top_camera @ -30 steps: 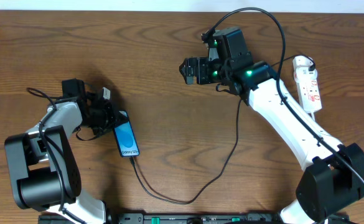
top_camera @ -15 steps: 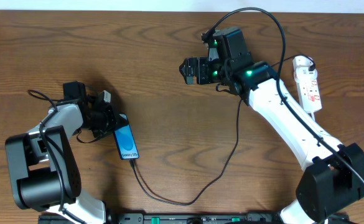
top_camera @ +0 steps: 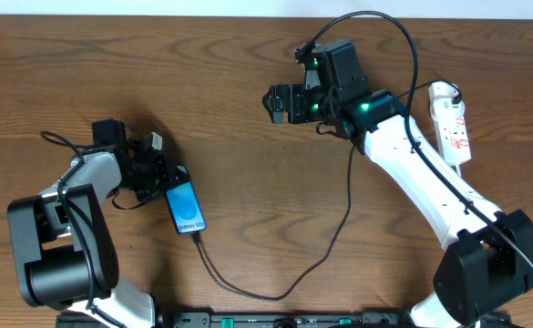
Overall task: Plug charger to phone and switch on socket
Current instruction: 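Lower the left-held phone toward the table center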
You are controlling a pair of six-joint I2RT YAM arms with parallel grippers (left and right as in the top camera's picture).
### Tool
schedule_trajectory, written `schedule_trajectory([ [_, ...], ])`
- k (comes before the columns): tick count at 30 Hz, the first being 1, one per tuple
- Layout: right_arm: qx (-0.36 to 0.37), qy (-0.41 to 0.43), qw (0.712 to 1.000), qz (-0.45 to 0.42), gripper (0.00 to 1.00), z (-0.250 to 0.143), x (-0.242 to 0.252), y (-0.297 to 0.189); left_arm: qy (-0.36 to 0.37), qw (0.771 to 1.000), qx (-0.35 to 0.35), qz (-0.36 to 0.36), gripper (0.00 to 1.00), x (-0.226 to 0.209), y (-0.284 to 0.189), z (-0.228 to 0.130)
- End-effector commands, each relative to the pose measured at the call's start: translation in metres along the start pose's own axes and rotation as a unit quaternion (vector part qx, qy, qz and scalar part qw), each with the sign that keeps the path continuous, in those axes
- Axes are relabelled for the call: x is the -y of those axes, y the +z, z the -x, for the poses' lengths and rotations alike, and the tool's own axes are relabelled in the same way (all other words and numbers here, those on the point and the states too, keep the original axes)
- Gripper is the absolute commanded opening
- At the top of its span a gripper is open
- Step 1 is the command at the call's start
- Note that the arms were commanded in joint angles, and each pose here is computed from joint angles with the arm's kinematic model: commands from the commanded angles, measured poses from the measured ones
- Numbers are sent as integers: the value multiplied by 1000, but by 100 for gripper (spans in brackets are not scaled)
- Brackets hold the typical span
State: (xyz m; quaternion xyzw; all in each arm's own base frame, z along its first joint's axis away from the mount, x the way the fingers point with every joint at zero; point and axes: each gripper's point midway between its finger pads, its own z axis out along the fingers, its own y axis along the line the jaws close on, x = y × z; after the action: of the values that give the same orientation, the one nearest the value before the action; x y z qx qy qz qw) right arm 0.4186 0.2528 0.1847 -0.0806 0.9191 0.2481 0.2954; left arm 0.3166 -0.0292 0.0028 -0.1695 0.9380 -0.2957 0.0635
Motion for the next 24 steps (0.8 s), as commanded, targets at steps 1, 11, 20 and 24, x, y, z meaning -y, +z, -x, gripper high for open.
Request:
schedule_trajectory([
  [1,13,-15,1000,2,99,6,-8,-9,1,1000,-5,11,29,-5,2,-4],
  [11,13,-15,1000,2,99,6,-8,-9,0,1000,-5,12,41,-5,2,-4],
  [20,13,-15,1000,2,99,6,-8,-9,1,1000,-5,12,77,-5,2,-4],
  [24,13,-15,1000,2,99,6,-8,-9,1,1000,-5,12,85,-5,2,-4],
])
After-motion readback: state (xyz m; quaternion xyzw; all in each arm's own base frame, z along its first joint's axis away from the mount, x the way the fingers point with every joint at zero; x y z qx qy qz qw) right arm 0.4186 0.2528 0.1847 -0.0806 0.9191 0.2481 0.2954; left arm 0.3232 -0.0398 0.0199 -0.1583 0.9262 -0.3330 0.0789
